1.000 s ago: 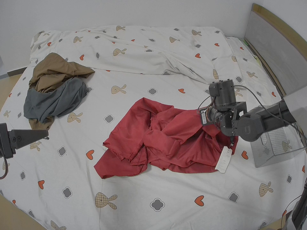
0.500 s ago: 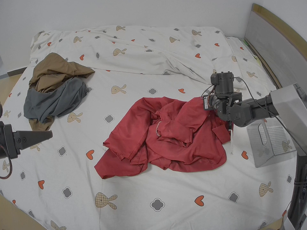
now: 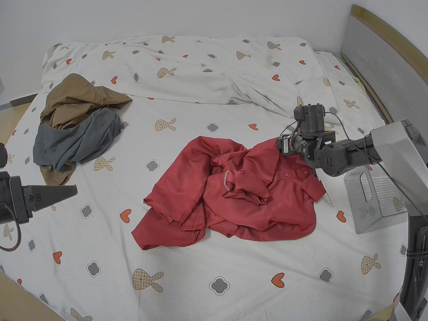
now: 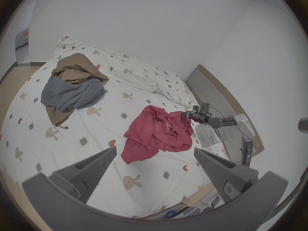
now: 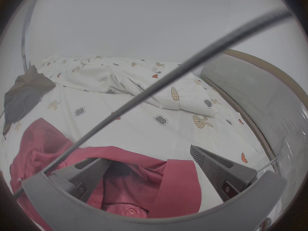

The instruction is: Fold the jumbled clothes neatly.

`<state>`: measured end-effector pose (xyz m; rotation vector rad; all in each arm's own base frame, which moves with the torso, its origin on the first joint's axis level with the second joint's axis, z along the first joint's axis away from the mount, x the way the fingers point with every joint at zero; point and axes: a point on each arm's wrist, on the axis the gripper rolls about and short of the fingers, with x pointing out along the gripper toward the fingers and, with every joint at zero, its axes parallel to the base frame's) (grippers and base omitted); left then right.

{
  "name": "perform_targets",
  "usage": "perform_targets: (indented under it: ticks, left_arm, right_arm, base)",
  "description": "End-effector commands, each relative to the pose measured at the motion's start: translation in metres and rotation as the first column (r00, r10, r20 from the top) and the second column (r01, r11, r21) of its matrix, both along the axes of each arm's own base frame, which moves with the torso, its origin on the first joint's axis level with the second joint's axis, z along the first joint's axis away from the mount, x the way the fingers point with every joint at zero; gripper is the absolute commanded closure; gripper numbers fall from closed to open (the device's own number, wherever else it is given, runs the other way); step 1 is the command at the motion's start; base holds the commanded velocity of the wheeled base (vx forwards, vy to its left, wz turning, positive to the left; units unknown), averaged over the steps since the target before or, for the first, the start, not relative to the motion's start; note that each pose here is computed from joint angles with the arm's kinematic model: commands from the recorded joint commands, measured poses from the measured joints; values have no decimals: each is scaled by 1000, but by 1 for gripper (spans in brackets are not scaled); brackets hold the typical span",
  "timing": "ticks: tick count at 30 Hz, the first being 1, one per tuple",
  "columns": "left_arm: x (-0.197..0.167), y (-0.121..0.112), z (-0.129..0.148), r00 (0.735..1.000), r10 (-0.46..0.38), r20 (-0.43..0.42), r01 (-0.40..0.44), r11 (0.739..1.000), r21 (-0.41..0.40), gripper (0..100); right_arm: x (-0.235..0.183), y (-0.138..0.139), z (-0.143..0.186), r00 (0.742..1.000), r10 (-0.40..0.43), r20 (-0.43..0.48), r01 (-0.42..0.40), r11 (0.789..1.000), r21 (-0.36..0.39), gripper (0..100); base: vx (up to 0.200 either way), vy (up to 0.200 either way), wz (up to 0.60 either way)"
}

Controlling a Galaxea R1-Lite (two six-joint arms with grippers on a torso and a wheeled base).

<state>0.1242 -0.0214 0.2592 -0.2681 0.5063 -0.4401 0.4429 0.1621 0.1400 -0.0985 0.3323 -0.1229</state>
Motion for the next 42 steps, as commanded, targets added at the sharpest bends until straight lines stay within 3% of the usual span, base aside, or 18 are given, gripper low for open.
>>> perform_targets:
  ticks: [1, 5, 8, 14, 18, 23, 24, 25, 26, 29, 32, 42]
  left_arm:
    - [-1, -1, 0, 1000, -7, 1, 7, 1000, 0, 0]
    - [-2, -1, 0, 1000, -10, 3, 10, 1000, 0, 0]
    - [-2, -1, 0, 1000, -13, 4, 13, 1000, -1, 0]
    - [-4, -1, 1, 1000, -13, 10, 13, 1000, -1, 0]
    - [-5, -1, 1, 1000, -13, 13, 13, 1000, -1, 0]
    - [-3, -2, 0, 1000, -15, 7, 15, 1000, 0, 0]
    - [-3, -2, 0, 1000, -15, 7, 15, 1000, 0, 0]
    - [-3, -2, 0, 1000, -15, 7, 15, 1000, 0, 0]
    - [-3, -2, 0, 1000, -15, 7, 15, 1000, 0, 0]
    - [-4, -2, 0, 1000, -15, 9, 15, 1000, 0, 0]
    - [-4, -2, 0, 1000, -15, 7, 15, 1000, 0, 0]
    - [-4, -2, 0, 1000, -15, 9, 15, 1000, 0, 0]
  right_arm:
    - [-39, -10, 48, 997, 61, 47, -63, 997, 53, 0]
    - [-56, -16, 60, 993, 109, 45, -112, 991, 71, 0]
    - [-66, -23, 56, 986, 164, -25, -162, 984, 79, 0]
    - [-78, -37, 38, 917, 346, -199, -317, 934, 162, 0]
    - [-80, -35, 36, 898, 384, -214, -348, 918, 189, 0]
    - [-94, -16, 25, 868, 428, -252, -393, 902, 179, 0]
    - [-101, 0, 22, 847, 463, -263, -429, 886, 177, 0]
    - [-101, 0, 22, 847, 463, -263, -429, 886, 177, 0]
    - [-111, 20, 16, 821, 496, -281, -468, 868, 167, 0]
    - [-114, 31, 10, 818, 495, -295, -472, 869, 148, 0]
    - [-109, 51, -16, 818, 458, -349, -454, 886, 99, 0]
    - [-106, 64, -28, 810, 458, -366, -460, 884, 87, 0]
  base:
    - [0, 0, 0]
    - [0, 0, 0]
    - [0, 0, 0]
    - [0, 0, 0]
    - [0, 0, 0]
    - [0, 0, 0]
    - [0, 0, 0]
    - [0, 0, 0]
    - [0, 0, 0]
    - [0, 0, 0]
    - [0, 0, 0]
    - [0, 0, 0]
